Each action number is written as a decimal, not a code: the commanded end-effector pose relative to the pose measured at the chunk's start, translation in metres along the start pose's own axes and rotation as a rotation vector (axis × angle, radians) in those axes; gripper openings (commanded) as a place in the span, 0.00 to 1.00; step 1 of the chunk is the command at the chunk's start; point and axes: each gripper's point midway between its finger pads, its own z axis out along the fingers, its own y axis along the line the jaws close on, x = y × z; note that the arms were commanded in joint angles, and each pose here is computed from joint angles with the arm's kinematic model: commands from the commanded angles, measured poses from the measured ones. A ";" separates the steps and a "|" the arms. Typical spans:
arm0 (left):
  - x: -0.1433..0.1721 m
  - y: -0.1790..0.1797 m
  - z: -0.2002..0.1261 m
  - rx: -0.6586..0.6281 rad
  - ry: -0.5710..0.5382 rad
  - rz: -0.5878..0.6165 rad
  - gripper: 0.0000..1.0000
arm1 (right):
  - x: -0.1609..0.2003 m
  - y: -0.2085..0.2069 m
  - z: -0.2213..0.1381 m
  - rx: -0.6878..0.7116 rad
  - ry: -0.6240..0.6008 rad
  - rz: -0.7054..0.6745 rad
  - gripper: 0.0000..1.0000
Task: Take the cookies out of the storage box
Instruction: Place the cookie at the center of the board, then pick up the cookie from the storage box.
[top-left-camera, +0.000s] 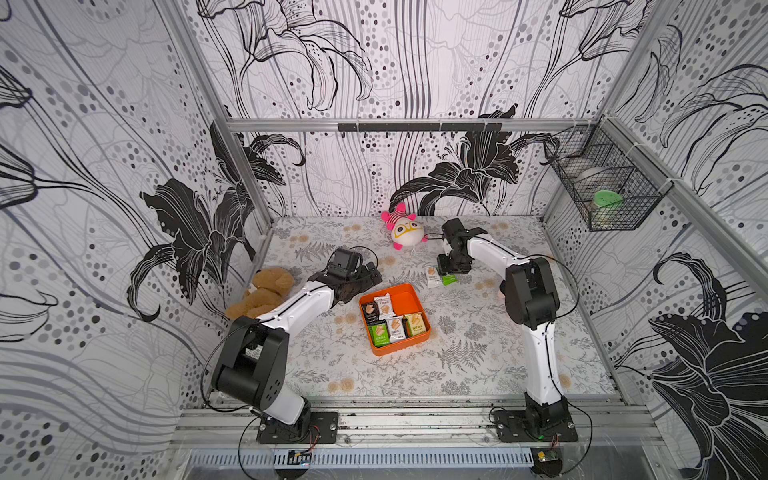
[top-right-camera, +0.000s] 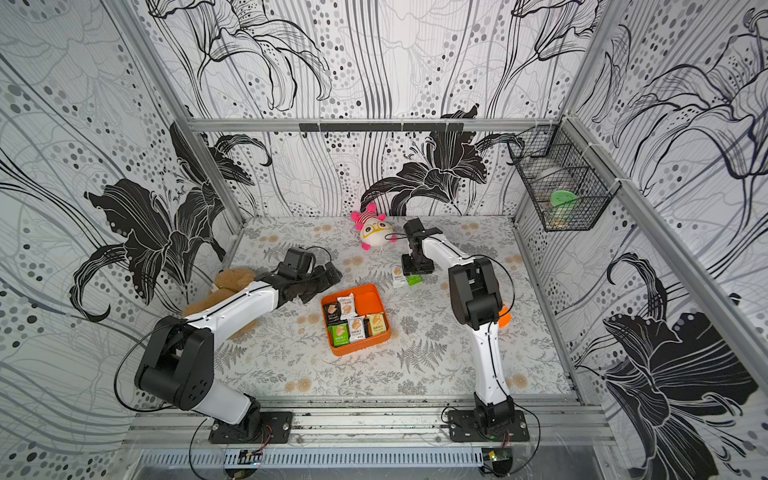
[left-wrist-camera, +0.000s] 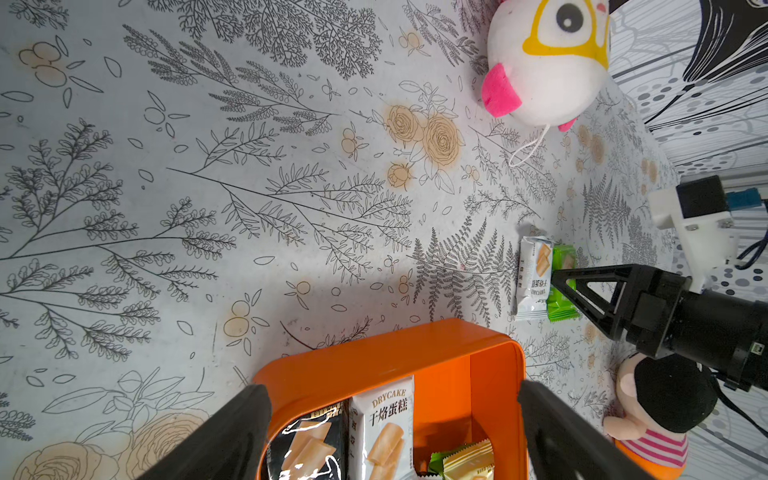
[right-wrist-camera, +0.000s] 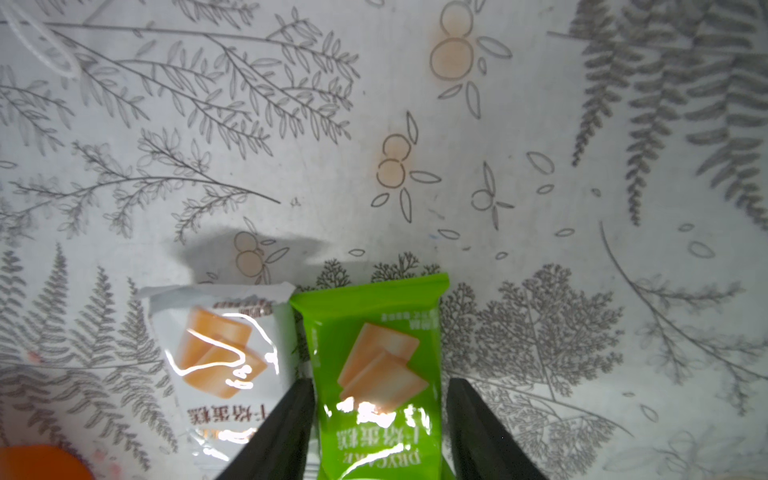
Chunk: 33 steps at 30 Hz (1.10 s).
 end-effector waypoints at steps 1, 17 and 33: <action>-0.009 -0.009 -0.007 0.019 -0.041 0.030 0.97 | -0.007 -0.003 -0.014 0.013 -0.009 0.014 0.59; 0.010 0.012 -0.023 -0.003 -0.026 0.134 0.97 | 0.051 0.094 -0.095 -0.071 -0.081 0.037 0.60; 0.028 0.035 -0.037 -0.015 -0.040 0.165 0.97 | 0.159 0.174 -0.106 0.040 0.015 0.046 0.60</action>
